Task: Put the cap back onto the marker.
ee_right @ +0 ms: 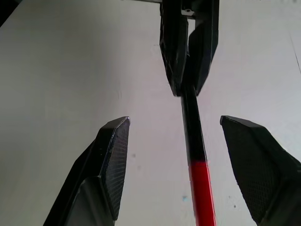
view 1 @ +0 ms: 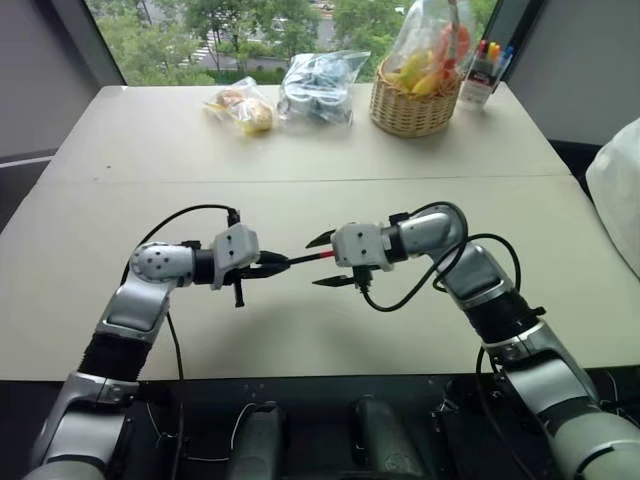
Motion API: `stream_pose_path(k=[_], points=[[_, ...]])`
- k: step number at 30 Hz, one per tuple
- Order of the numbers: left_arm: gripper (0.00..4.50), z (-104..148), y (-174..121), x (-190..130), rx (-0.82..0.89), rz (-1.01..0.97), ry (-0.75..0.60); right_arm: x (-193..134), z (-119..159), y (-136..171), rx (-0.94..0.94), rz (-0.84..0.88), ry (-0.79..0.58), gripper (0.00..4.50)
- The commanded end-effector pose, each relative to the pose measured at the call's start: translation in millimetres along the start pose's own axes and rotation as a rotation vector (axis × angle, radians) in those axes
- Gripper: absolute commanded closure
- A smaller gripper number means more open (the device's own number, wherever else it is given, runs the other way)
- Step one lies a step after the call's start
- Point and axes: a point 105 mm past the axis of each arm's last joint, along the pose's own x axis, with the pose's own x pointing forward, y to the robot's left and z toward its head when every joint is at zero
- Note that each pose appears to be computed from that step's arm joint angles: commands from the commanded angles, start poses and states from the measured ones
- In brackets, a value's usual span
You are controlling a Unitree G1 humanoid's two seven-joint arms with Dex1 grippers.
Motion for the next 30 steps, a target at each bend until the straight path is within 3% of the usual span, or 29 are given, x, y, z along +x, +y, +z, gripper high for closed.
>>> stream_pose_path(k=[1, 12, 18, 28, 30], points=[[4.5, 10.4, 6.3, -11.8, -0.009, 0.092, -0.022, -13.5, 8.6, -15.7, -0.013, -0.086, -0.033, 1.59], [4.5, -13.0, 30.2, -57.3, -0.355, 0.658, 0.074, -23.7, 4.5, -15.1, 0.145, -0.246, -0.07, 1.59], [4.5, -31.4, 24.9, -69.5, -0.599, 0.922, 0.127, -22.2, 2.1, -8.6, 0.189, -0.275, -0.066, 1.59], [4.5, -58.2, 8.6, -77.0, -0.746, 1.037, 0.231, -18.9, 1.2, -7.4, 0.197, -0.284, -0.064, 1.59], [3.5, -58.3, 8.9, -77.8, -0.75, 1.038, 0.229, -18.5, 1.1, -7.6, 0.196, -0.285, -0.063, 1.55]])
